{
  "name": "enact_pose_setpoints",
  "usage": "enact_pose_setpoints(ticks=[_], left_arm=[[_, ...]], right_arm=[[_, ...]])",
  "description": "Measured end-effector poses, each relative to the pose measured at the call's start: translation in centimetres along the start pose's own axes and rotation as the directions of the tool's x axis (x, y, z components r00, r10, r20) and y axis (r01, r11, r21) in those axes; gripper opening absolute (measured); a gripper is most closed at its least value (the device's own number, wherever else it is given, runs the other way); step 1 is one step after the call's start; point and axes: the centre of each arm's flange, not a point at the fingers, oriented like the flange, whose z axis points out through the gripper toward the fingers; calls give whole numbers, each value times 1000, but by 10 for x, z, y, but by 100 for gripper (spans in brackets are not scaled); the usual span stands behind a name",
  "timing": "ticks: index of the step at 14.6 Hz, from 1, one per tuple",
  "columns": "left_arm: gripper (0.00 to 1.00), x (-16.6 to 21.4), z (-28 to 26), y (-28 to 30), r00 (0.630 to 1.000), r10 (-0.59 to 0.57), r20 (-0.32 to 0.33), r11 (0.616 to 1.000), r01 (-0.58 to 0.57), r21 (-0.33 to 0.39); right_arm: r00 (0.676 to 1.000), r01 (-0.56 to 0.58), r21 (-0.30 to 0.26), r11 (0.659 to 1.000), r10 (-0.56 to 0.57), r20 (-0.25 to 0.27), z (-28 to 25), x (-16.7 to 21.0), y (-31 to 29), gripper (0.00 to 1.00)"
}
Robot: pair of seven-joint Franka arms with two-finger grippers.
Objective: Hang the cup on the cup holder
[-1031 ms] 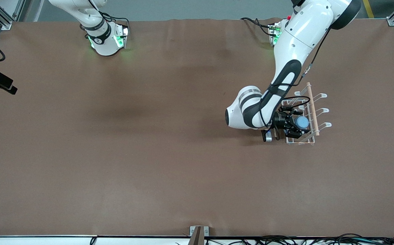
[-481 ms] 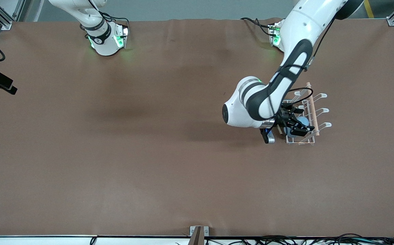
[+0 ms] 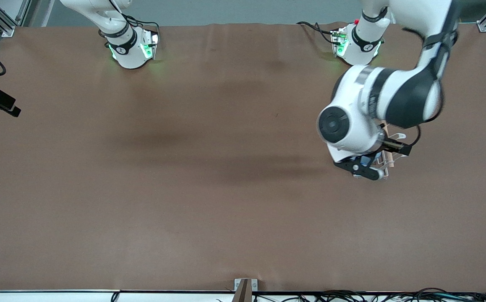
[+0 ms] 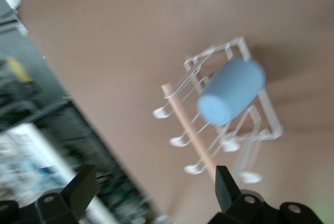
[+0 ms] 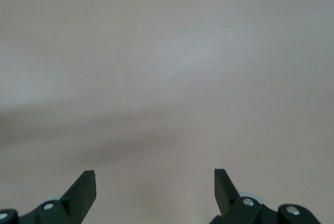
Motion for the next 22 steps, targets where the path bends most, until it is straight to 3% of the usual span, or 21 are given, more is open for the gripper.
enact_pose_setpoints(ticks=[3,6,8,12,17,22], left_arm=[[100,-25,-23,-53,976,-215,-36,948,199,-247],[100,-51,-36,-107,945,-323,-50,869,275,-412],[100,-66,-50,-128,925,-372,-75,825,293,-483],[100,-108,-78,-167,902,-407,-148,798,272,-538],[100,-180,-85,-208,879,-435,-198,793,269,-546],[100,-192,-75,-210,891,-402,-208,806,237,-542]], right_arm=[[1000,0,0,1000,0,0,0,0,0,100],[1000,-1,0,1000,1,0,0,0,0,100],[1000,-1,0,1000,1,0,0,0,0,100],[1000,-2,0,1000,2,2,1,1,1,100],[1000,-2,0,1000,2,2,1,1,1,100],[1000,-4,-1,1000,4,6,2,1,2,100]])
